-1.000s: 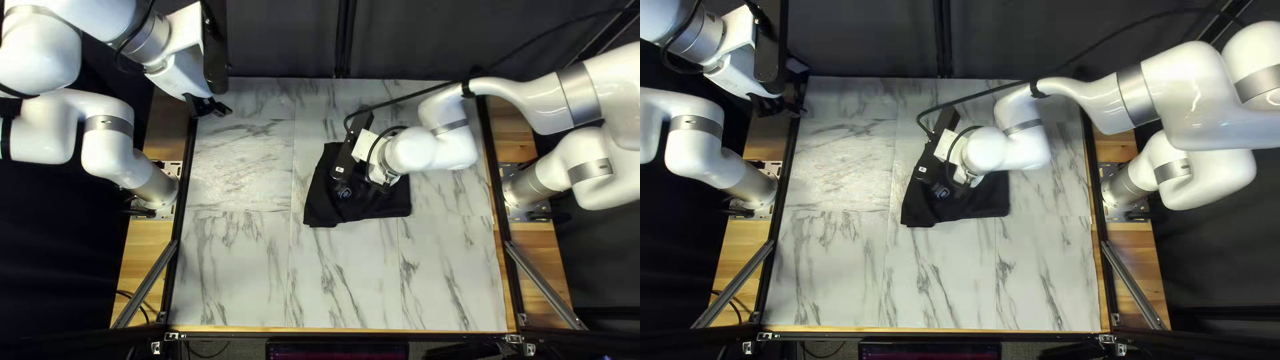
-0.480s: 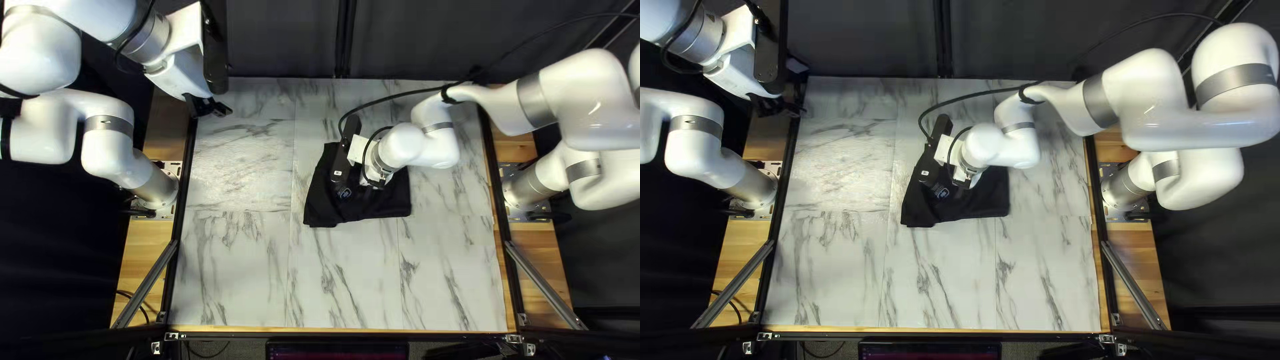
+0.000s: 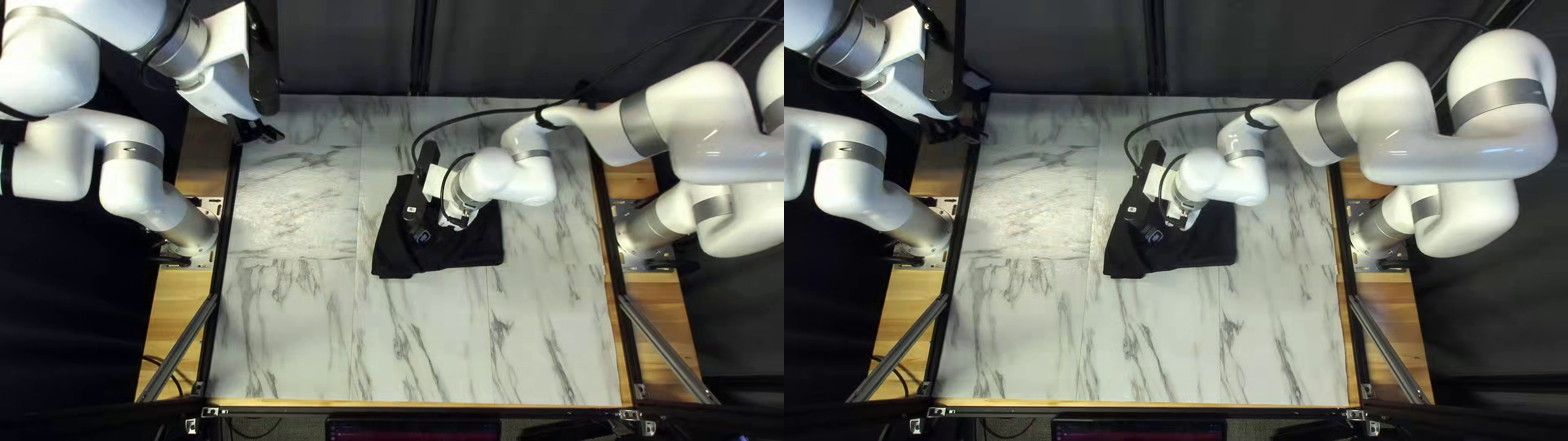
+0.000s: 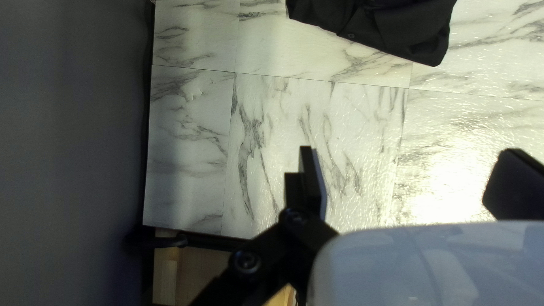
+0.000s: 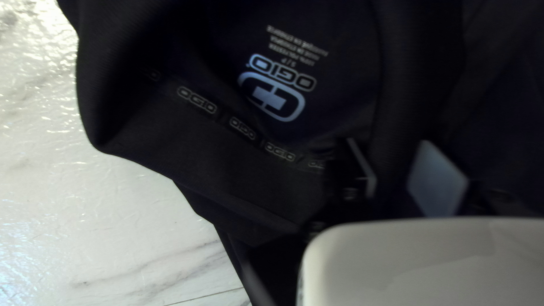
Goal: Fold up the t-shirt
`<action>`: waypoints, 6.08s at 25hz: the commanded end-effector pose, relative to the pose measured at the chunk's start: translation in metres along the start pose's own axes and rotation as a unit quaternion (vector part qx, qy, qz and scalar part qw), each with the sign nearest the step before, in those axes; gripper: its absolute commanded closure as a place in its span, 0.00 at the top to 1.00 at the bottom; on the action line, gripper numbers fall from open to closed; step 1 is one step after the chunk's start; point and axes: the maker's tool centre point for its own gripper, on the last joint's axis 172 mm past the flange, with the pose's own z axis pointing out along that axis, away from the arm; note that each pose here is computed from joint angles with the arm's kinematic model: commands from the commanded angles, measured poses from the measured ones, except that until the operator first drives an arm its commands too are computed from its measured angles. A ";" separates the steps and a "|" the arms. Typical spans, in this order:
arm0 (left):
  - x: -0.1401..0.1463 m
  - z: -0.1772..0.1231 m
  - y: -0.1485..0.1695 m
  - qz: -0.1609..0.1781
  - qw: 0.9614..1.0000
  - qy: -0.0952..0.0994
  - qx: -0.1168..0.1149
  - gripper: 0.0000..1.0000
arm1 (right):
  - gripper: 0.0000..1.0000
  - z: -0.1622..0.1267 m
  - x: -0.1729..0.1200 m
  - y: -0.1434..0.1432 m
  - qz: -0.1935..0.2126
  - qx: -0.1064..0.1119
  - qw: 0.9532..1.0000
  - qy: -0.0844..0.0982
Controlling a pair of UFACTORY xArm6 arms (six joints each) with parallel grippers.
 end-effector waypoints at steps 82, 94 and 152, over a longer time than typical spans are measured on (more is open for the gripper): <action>0.000 0.000 0.000 0.000 1.000 0.000 0.000 1.00 | 0.87 0.023 0.041 -0.102 -0.228 0.063 0.970 0.052; 0.000 0.000 0.000 0.000 1.000 0.000 0.000 1.00 | 0.00 0.023 0.039 -0.103 -0.225 0.061 0.971 0.049; 0.000 0.000 0.000 0.000 1.000 0.000 0.000 1.00 | 0.00 0.021 0.045 -0.114 -0.213 0.034 0.976 0.039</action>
